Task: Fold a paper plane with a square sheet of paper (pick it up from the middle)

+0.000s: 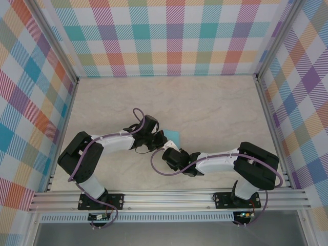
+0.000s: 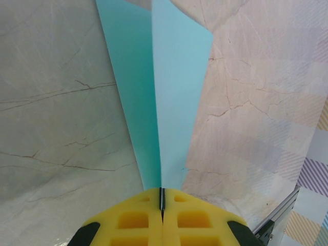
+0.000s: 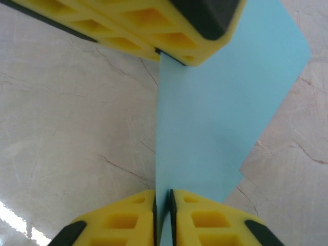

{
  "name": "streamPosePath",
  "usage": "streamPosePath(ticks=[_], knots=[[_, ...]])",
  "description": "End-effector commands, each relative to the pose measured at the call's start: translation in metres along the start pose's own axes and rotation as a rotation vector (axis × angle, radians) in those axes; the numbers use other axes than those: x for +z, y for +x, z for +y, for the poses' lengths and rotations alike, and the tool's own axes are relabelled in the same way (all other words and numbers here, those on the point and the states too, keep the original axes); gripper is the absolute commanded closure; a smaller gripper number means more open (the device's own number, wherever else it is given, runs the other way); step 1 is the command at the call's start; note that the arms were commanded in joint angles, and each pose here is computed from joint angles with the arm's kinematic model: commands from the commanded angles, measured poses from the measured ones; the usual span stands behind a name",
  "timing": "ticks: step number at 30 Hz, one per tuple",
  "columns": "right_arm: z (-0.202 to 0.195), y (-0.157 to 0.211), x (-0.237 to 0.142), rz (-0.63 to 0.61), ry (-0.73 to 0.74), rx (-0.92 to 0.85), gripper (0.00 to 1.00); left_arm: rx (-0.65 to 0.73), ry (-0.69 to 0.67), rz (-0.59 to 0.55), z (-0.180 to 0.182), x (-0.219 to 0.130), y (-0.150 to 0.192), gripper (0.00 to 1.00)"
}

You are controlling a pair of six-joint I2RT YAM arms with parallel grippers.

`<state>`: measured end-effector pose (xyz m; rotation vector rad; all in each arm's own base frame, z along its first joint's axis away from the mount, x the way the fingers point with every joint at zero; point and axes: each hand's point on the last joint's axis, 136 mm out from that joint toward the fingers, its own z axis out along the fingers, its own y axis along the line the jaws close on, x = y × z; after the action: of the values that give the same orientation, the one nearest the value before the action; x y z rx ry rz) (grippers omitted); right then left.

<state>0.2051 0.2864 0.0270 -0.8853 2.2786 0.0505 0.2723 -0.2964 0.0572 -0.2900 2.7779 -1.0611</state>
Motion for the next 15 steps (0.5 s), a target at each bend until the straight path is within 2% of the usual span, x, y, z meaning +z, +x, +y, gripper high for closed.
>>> streamPosePath(ticks=[1, 6, 15], knots=[[0.001, -0.009, -0.001, -0.032, 0.009, 0.028, 0.89, 0.007, -0.001, 0.001, -0.008, -0.005, 0.002, 0.94], [0.001, -0.011, -0.002, -0.041, 0.003, 0.036, 0.95, 0.009, -0.011, -0.008, -0.010, -0.008, 0.000, 0.90], [0.013, -0.011, -0.001, -0.024, -0.133, 0.098, 0.97, -0.006, -0.059, -0.104, -0.009, -0.039, -0.018, 0.62]])
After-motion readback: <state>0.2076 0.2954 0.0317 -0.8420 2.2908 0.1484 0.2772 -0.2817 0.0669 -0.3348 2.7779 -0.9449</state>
